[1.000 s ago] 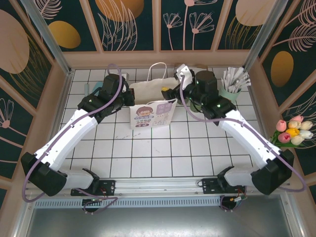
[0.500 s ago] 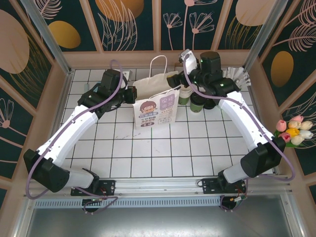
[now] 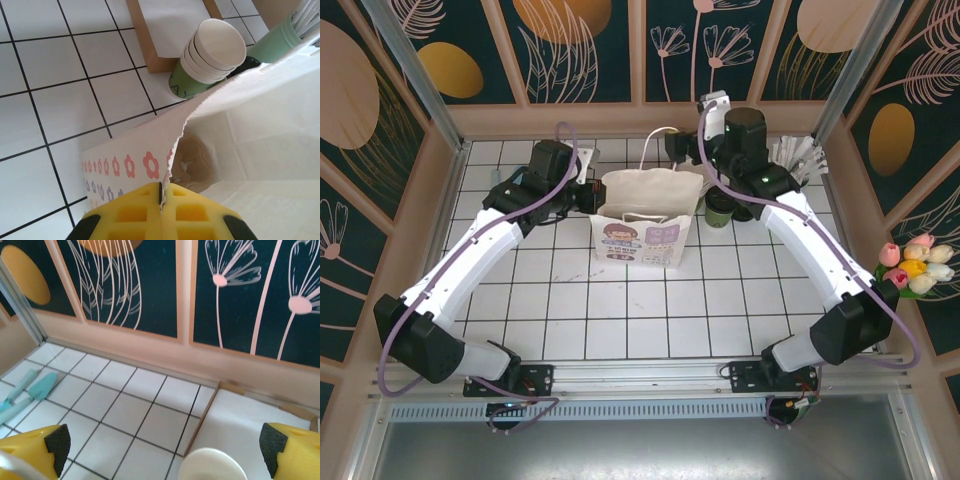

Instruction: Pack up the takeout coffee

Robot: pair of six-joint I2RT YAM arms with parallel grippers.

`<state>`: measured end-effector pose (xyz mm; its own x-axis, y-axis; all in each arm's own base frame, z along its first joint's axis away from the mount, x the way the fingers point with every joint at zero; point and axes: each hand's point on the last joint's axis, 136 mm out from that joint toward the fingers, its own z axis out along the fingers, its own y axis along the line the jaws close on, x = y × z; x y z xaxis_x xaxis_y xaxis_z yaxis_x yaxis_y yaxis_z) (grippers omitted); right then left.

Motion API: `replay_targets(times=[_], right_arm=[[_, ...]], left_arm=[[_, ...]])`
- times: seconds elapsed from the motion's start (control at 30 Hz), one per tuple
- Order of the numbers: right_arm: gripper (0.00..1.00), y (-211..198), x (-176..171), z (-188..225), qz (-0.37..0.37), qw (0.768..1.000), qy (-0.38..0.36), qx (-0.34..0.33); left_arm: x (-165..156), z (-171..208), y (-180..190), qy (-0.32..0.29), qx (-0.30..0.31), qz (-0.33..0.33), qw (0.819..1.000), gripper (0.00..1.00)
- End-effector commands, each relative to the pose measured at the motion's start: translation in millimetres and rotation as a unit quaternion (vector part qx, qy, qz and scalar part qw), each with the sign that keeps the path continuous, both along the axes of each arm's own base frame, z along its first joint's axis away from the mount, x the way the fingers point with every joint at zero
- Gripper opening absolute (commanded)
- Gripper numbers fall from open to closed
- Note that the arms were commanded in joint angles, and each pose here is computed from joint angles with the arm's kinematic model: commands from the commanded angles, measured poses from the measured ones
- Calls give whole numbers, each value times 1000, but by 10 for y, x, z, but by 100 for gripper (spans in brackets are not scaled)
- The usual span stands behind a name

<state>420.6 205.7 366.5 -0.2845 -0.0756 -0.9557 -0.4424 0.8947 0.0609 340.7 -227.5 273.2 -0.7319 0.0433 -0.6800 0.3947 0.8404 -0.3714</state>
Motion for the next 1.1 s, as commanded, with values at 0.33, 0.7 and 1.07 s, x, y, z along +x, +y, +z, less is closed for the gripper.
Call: replay_targets(times=[0.33, 0.7, 1.07], right_arm=[[99, -73, -405, -160, 121, 992, 10, -15], [94, 142, -649, -503, 238, 968, 59, -46], [75, 291, -695, -875, 320, 938, 110, -77]], left_arm=[[35, 202, -49, -24, 9, -42, 999, 0], [-9, 219, -157, -10, 3, -83, 997, 0], [-15, 170, -178, 5, 18, -99, 995, 0]])
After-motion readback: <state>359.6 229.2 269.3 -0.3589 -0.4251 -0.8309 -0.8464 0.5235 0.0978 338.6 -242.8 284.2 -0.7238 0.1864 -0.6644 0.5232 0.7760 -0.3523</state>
